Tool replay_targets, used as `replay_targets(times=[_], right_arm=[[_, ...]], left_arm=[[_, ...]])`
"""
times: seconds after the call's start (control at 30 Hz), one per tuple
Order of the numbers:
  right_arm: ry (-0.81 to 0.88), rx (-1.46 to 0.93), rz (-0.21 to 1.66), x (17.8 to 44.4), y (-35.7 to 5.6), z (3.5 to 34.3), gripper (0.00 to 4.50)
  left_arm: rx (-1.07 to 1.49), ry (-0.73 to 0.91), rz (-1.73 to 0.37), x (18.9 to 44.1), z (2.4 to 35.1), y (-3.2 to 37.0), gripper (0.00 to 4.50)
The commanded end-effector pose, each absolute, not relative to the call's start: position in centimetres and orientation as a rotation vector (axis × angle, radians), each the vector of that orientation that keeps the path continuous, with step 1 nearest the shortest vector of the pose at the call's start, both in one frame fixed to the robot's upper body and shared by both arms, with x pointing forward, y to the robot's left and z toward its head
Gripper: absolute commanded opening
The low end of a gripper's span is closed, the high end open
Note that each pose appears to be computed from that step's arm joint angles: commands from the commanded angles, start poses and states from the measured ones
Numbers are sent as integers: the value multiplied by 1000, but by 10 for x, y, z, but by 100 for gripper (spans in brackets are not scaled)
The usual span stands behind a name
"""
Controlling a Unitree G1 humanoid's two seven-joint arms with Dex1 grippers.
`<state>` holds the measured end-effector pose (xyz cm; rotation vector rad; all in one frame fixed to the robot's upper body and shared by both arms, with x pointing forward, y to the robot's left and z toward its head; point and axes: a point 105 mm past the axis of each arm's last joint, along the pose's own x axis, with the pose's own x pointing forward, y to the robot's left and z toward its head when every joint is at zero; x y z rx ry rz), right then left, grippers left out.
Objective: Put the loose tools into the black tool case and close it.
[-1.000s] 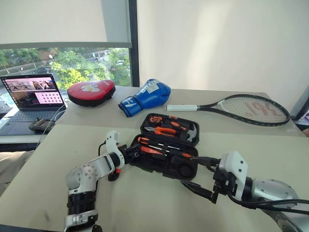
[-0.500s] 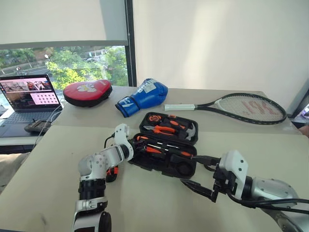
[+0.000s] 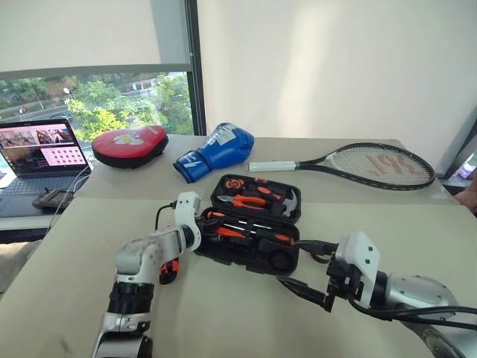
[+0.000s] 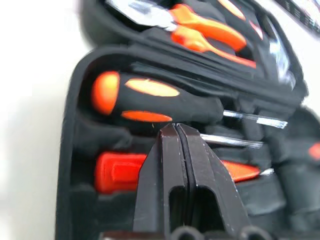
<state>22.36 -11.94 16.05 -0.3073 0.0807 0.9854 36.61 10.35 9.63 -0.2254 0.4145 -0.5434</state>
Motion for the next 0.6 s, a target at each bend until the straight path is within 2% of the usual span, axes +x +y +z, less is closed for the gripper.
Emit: replay_targets(times=[0.03, 0.3, 0.4, 0.43, 0.5, 0.57, 0.6], right_arm=[[44, -322, 986, 223, -119, 168, 450], [53, -326, 983, 220, -120, 168, 450], [54, -327, 980, 219, -120, 168, 450], [54, -328, 980, 219, -119, 168, 450], [51, -328, 979, 219, -120, 170, 450], [47, -326, 979, 219, -120, 170, 450], [44, -324, 980, 220, -120, 171, 450]], left_arm=[[-149, 561, -514, 362, 42, 105, 8], [-50, 564, -566, 368, 23, 88, 8], [-31, 515, -587, 370, 26, 86, 8], [-97, 427, -590, 376, 44, 83, 8], [-309, 191, -593, 389, 110, 90, 8], [-392, 58, -585, 389, 153, 109, 8], [-395, 10, -560, 388, 171, 125, 32]])
